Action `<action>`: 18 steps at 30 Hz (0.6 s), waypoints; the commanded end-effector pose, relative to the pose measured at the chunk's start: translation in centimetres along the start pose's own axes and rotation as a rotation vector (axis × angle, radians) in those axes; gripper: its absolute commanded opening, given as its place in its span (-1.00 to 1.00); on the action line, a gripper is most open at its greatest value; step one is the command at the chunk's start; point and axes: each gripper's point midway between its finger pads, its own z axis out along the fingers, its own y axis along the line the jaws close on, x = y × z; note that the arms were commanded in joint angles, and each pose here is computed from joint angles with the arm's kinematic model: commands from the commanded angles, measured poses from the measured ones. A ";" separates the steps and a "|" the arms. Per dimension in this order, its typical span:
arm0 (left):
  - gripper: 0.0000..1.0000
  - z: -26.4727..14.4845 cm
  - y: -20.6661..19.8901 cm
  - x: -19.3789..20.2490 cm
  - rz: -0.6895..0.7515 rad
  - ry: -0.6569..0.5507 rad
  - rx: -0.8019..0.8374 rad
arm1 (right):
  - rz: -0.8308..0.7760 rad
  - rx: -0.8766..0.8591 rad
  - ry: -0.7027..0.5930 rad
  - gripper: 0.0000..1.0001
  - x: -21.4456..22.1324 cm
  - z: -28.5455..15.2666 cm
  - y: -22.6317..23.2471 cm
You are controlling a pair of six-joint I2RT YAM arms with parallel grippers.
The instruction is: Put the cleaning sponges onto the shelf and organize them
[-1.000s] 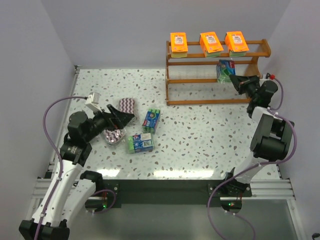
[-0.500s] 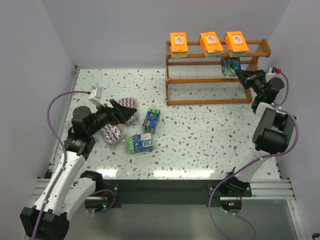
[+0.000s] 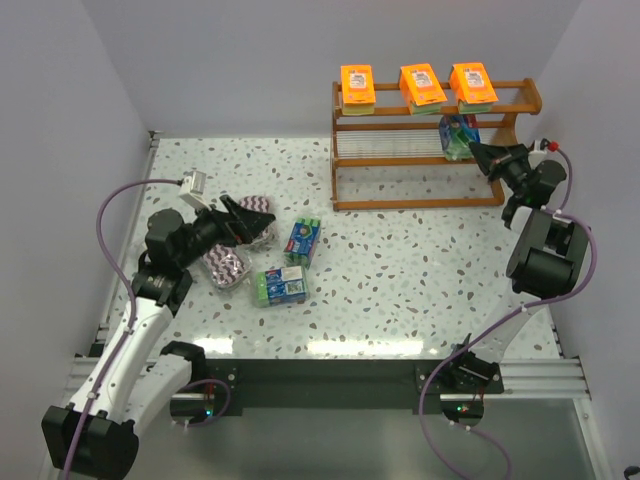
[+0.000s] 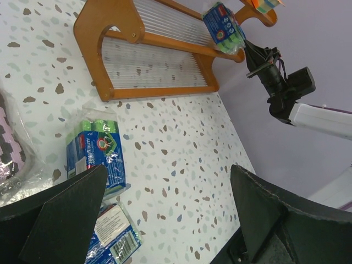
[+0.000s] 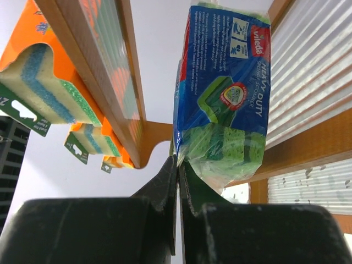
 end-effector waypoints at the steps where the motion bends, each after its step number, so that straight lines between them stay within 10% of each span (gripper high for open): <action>1: 1.00 0.1 -1.1 -0.9 0.021 -0.034 0.050 | -0.076 -0.079 0.015 -1.00 -0.3 0.3 2.3; 18: 1.00 -0.2 -1.2 -0.8 0.014 -0.037 0.048 | -0.069 -0.048 -0.006 -0.46 -0.4 0.1 1.4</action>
